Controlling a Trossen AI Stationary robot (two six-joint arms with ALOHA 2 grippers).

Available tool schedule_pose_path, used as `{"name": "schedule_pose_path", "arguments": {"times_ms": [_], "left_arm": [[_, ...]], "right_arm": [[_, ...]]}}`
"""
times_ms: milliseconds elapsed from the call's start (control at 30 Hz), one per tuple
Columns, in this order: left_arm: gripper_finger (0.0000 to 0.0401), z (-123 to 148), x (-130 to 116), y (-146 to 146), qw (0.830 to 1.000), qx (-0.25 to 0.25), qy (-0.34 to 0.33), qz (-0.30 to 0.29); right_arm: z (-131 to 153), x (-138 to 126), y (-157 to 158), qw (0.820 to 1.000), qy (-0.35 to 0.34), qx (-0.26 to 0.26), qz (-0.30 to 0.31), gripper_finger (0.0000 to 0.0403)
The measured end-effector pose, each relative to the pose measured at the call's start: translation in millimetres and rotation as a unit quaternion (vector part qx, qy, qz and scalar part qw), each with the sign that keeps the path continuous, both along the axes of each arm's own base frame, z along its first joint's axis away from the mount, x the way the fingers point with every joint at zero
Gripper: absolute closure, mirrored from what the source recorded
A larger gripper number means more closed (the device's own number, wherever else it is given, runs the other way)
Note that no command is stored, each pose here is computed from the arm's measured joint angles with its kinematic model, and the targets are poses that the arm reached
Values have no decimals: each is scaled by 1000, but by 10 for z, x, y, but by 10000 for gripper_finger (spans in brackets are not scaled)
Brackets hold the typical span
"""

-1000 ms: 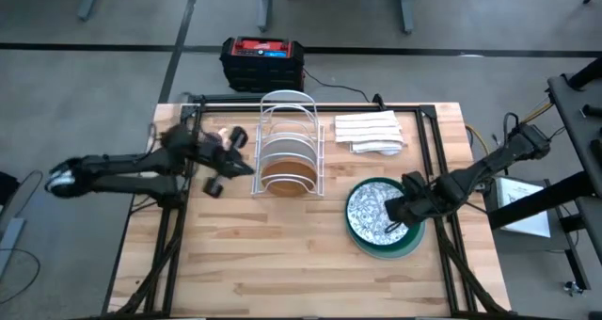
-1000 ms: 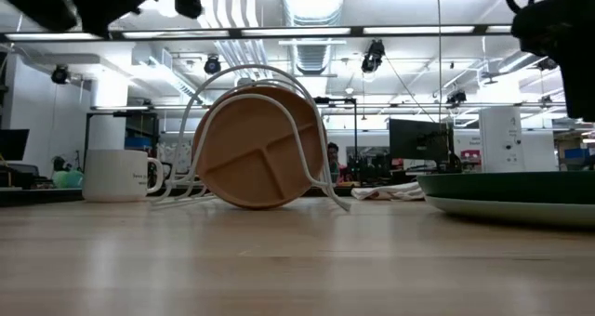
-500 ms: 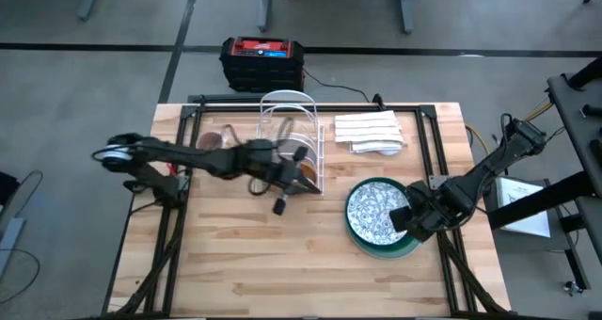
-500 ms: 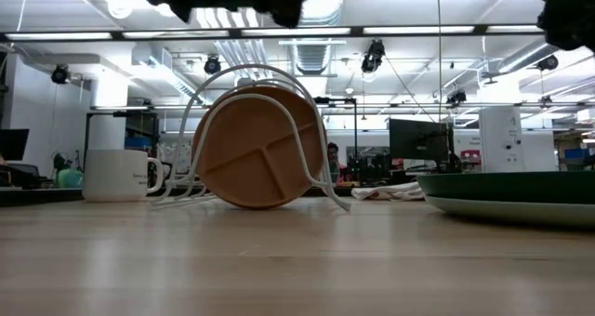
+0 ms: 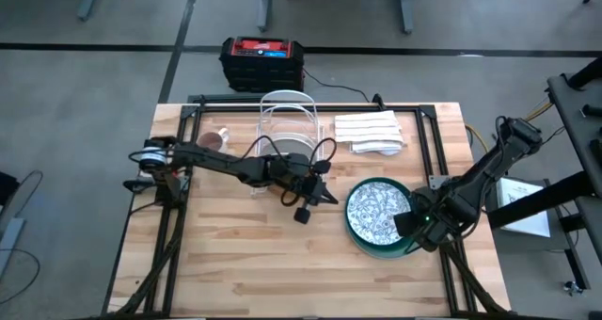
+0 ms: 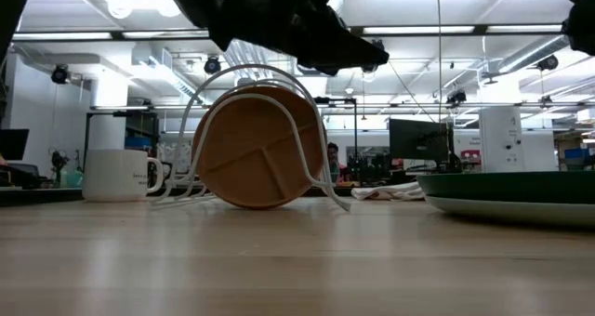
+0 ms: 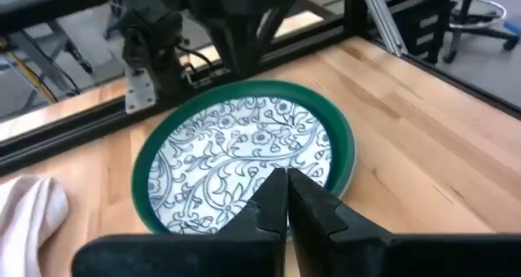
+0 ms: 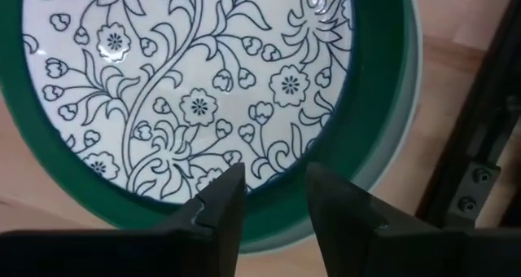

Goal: Sort dishes
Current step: Put the blue patterned plate in the dish rack

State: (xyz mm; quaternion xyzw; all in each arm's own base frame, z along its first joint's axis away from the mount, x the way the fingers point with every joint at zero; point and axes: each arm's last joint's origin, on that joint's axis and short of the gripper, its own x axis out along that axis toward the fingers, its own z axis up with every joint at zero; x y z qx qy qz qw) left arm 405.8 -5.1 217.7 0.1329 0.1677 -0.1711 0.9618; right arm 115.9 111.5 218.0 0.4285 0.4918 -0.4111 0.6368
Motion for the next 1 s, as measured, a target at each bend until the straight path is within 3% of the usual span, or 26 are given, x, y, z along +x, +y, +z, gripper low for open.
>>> {"name": "schedule_pose_path", "arguments": {"times_ms": [200,333,533,833,1000], "left_arm": [[401,-14,102,-26,1000,8,20,-7],[401,-162,205,-143,999,11,40,-21],[401,-251,413,-295,997,43,46,-41],[401,-529,715,-238,987,76,132,-55],[401,-674,879,-221,976,107,186,-32]], "right_arm": [[-101,25,34,1000,15,-11,-11,255],[-226,37,76,999,30,1,-17,247],[-289,25,105,999,34,-2,-38,240],[-461,-22,49,997,21,-16,-72,236],[-631,-45,22,997,8,-3,-80,235]]}}
